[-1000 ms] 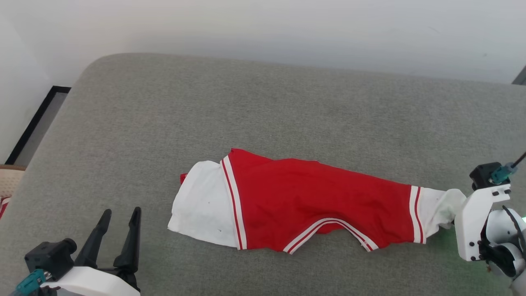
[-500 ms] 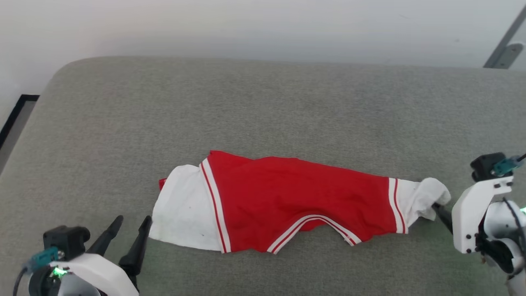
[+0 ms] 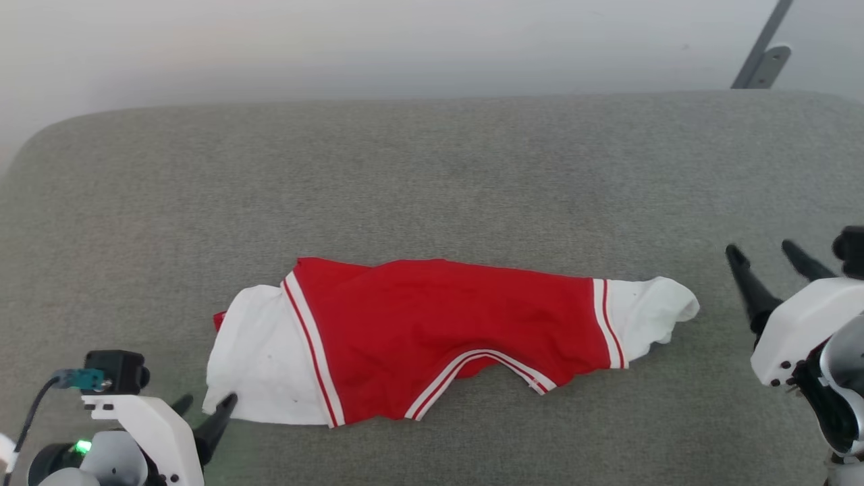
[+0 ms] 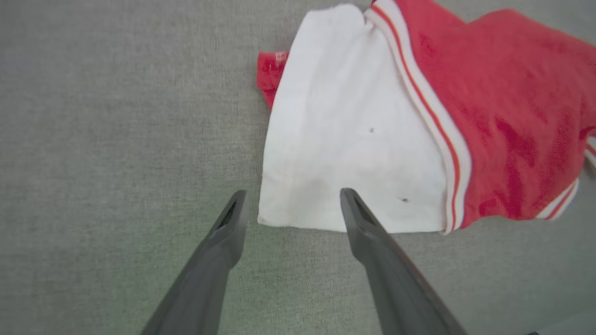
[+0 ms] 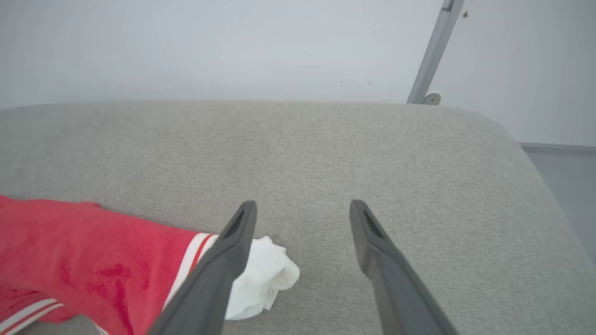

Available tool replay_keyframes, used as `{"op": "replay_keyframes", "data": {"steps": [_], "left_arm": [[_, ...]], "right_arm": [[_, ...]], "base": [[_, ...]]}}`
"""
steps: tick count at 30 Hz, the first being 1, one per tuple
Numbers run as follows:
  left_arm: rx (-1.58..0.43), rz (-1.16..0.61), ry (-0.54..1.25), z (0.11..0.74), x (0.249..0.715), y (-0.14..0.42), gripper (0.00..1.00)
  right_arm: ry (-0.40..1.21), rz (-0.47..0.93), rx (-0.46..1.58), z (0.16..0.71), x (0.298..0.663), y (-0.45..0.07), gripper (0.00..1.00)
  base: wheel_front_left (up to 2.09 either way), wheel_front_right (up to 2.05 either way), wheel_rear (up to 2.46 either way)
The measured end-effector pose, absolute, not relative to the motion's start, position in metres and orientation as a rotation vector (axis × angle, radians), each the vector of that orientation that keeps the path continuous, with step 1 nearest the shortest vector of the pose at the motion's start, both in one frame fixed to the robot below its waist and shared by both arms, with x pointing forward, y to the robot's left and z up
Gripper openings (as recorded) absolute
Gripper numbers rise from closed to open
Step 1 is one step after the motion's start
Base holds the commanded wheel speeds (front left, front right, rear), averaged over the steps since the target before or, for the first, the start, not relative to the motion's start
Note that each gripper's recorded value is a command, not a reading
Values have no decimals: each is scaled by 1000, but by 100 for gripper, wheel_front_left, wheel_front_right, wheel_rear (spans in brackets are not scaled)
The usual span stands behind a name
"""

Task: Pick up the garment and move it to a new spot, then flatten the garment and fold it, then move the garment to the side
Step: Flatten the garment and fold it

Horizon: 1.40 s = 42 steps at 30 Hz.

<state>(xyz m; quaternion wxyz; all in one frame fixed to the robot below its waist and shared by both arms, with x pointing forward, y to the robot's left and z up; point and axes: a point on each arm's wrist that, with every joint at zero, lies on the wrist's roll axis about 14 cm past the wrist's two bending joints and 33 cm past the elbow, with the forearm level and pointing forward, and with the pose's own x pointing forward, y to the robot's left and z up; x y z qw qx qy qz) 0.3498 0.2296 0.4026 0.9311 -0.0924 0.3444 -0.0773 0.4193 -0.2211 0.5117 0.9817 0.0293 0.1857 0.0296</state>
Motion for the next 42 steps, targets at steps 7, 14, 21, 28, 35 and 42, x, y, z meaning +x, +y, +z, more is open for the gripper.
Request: {"op": "replay_keyframes", "data": {"steps": [7,14,21,28,35,42], "left_arm": [[-171,-168,879,379,349,225,100],[-125,-142,993,365,358,233,100],[-134,-154,1087,357,367,230,100],[-135,-194,1123,353,376,225,0],[-149,-198,1110,351,383,227,0],[-158,-205,1106,349,387,228,0]], "right_arm": [[210,-25,93,535,411,-232,100],[258,-29,119,518,397,-226,100],[451,4,133,479,379,-218,100],[609,63,117,451,377,-212,100],[722,132,92,431,402,-202,100],[950,225,67,387,414,-179,100]], "base": [[0,0,0],[0,0,0],[0,0,0],[0,0,0],[0,0,0],[0,0,0]]}}
